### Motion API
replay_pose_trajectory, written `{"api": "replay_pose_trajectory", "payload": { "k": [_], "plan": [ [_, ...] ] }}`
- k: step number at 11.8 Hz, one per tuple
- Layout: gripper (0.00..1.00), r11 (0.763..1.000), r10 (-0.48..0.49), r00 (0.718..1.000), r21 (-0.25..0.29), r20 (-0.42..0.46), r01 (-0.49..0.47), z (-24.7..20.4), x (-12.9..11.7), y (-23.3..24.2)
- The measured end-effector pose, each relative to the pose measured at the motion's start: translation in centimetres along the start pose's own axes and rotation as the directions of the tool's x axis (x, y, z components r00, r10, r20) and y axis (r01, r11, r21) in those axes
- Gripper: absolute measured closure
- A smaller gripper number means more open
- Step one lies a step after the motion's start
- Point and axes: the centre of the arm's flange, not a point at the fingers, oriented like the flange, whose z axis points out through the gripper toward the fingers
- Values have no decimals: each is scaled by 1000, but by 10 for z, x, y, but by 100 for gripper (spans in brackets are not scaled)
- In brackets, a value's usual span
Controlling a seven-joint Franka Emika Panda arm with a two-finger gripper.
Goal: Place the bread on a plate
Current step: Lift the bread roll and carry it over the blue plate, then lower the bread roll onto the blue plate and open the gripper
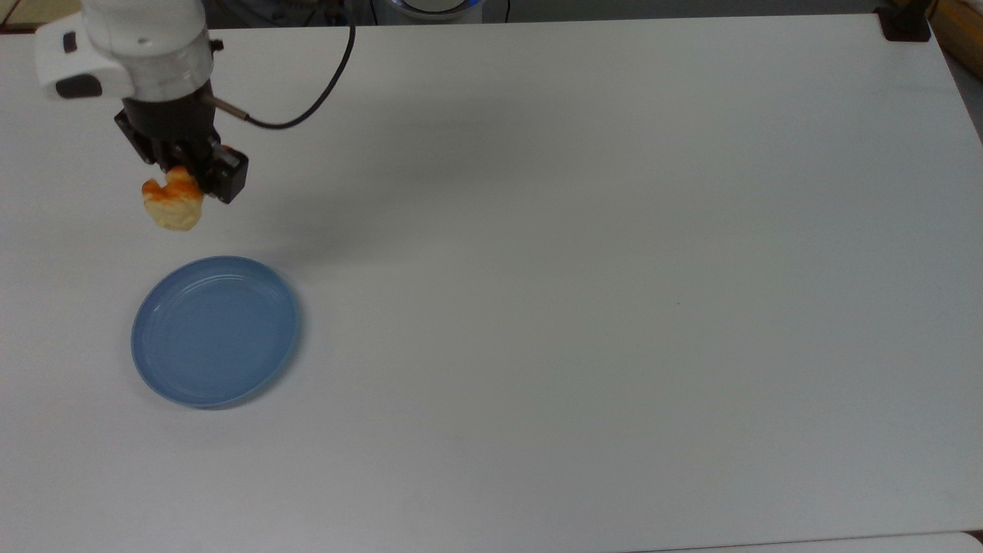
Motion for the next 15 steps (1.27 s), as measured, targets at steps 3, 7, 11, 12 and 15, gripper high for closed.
{"api": "replay_pose_trajectory", "payload": {
  "k": [3, 7, 11, 12, 15],
  "plan": [
    [84, 999, 16, 999, -33, -32, -17, 50, 14, -3],
    [84, 994, 95, 992, -52, -79, -99, 107, 21, -30],
    [82, 988, 137, 980, -53, -147, -147, 146, 28, -42],
    [80, 987, 142, 978, -53, -155, -151, 151, 28, -43],
    [64, 987, 142, 976, -53, -164, -153, 151, 31, -45]
  ]
}}
